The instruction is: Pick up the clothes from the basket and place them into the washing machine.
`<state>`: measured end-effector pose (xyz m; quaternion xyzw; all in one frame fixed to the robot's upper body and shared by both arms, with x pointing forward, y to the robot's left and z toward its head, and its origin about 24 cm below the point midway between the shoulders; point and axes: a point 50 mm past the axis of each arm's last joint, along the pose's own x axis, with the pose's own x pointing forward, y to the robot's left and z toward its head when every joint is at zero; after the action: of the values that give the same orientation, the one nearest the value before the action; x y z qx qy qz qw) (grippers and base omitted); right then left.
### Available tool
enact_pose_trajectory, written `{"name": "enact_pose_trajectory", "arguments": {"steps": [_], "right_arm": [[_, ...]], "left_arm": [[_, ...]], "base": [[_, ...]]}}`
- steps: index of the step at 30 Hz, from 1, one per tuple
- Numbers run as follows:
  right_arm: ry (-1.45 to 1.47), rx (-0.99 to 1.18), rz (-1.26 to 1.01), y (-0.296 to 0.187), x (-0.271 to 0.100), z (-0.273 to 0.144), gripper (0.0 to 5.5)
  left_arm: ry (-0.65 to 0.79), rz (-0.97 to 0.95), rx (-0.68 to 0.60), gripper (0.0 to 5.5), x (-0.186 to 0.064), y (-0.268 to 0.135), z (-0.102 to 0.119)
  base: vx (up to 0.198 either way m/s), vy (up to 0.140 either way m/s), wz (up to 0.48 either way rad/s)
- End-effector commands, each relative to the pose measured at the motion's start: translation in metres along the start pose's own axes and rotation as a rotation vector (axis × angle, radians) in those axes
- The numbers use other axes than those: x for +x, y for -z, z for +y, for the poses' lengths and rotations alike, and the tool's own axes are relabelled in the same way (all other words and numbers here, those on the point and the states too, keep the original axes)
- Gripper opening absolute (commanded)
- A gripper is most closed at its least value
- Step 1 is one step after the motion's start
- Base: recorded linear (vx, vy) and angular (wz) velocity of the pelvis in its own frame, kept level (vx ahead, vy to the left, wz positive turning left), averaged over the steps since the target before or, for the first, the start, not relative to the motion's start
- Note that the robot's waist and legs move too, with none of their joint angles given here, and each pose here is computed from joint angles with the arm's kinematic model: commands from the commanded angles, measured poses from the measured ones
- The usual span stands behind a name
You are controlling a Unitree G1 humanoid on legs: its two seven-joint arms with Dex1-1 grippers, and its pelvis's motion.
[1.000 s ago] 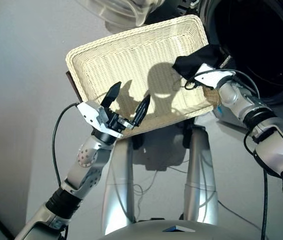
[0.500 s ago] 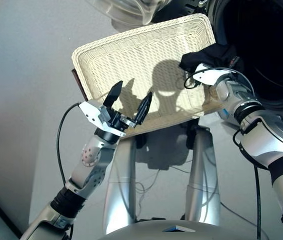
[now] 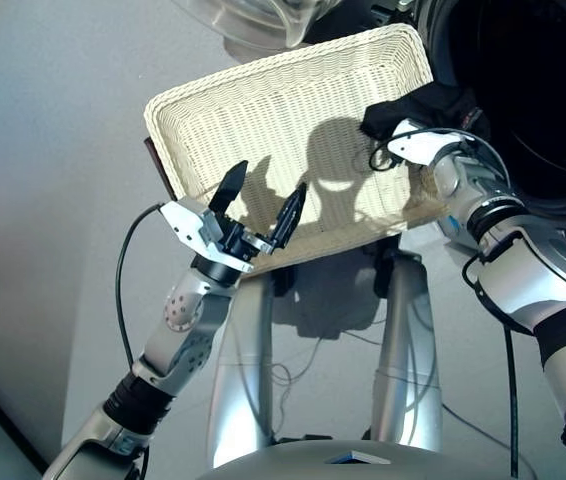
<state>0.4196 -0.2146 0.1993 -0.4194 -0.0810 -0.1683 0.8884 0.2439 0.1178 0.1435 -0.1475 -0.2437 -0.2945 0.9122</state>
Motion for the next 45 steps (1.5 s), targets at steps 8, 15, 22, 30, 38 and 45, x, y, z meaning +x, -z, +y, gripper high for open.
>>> {"name": "enact_pose_trajectory", "arguments": {"steps": [8, 15, 22, 30, 38, 45], "right_arm": [[0.238, 0.963, -0.043, 0.026, -0.011, -0.042, 0.00], [0.415, 1.289, 0.051, 0.066, -0.024, -0.049, 0.00], [0.764, 1.566, 0.127, 0.065, -0.015, -0.083, 0.00], [0.858, 1.515, 0.041, 0.049, 0.000, -0.157, 0.00], [0.974, 1.430, -0.075, 0.035, -0.004, -0.227, 0.00], [0.963, 1.315, -0.066, 0.035, -0.006, -0.241, 0.00]], "left_arm": [[0.096, -0.144, 0.021, 5.50, 0.002, -0.023, -0.012], [0.089, -0.119, 0.000, 5.50, -0.004, -0.019, -0.008], [0.091, -0.119, -0.003, 5.50, 0.002, -0.019, -0.014], [0.148, -0.119, -0.016, 5.50, 0.006, -0.022, -0.023], [0.165, -0.135, -0.028, 5.50, 0.006, -0.028, -0.025], [0.169, -0.132, -0.022, 5.50, 0.004, -0.030, -0.025]], "base": [[0.000, 0.000, 0.000], [0.000, 0.000, 0.000], [0.000, 0.000, 0.000], [0.000, 0.000, 0.000], [0.000, 0.000, 0.000], [0.000, 0.000, 0.000]]}}
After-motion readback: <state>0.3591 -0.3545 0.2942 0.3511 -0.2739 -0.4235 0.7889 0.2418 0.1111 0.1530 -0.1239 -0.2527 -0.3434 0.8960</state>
